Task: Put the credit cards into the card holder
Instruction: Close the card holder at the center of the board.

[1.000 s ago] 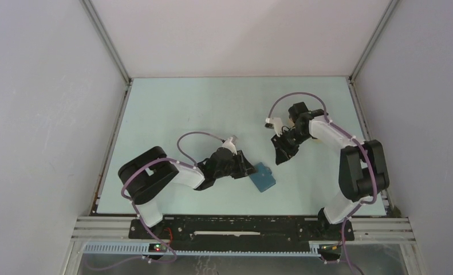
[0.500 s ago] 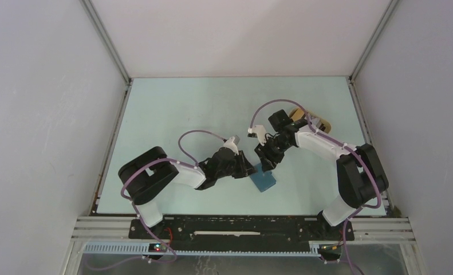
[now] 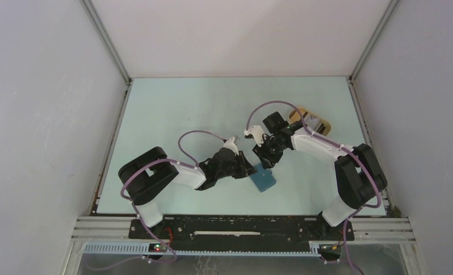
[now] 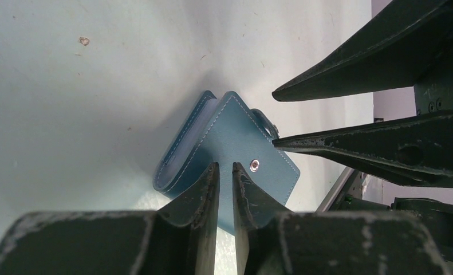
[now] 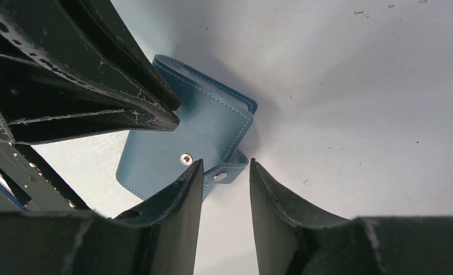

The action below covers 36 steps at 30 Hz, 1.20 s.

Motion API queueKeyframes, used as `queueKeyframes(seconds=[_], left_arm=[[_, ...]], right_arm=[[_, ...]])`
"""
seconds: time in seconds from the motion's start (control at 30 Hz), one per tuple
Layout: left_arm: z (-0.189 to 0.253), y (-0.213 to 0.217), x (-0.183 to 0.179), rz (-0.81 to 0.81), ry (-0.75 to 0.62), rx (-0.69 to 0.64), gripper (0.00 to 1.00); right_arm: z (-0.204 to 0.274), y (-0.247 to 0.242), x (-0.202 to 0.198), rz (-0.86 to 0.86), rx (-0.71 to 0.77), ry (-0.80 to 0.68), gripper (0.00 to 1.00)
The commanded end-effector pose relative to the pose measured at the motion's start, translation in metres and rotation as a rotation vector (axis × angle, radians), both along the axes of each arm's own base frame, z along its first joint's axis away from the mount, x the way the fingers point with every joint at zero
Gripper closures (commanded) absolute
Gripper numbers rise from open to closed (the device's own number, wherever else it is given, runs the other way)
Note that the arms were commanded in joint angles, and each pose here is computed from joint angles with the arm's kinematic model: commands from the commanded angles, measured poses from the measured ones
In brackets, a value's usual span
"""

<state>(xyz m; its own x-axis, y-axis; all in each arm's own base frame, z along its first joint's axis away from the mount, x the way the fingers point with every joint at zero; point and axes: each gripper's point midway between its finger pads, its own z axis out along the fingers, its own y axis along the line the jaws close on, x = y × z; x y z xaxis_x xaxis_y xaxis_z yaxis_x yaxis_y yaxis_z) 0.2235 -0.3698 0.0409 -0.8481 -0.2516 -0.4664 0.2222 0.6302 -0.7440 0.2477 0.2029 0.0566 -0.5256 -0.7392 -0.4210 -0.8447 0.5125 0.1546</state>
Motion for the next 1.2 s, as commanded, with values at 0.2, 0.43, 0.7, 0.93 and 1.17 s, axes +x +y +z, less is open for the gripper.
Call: queueKeyframes(seconds=[0.2,0.43,0.7,0.93,1.17], left_arm=[[-0.003,0.009,-0.001,0.028,-0.006,0.034,0.81],[-0.003,0.010,-0.002,0.032,-0.008,0.035,0.82],[-0.003,0.010,-0.002,0.035,-0.009,0.034,0.82],[0.000,0.011,-0.002,0.037,-0.014,0.030,0.83],[0.003,0.007,-0.002,0.033,-0.020,0.019,0.83]], right_arm=[[-0.008,0.003,-0.010,0.023,-0.027,0.030,0.54],[-0.007,0.001,-0.012,0.036,-0.060,0.008,0.57],[-0.007,-0.005,-0.013,0.039,-0.088,-0.005,0.75],[0.001,-0.002,-0.017,0.049,-0.051,0.001,0.91],[0.017,0.000,-0.014,0.013,0.062,0.034,1.00]])
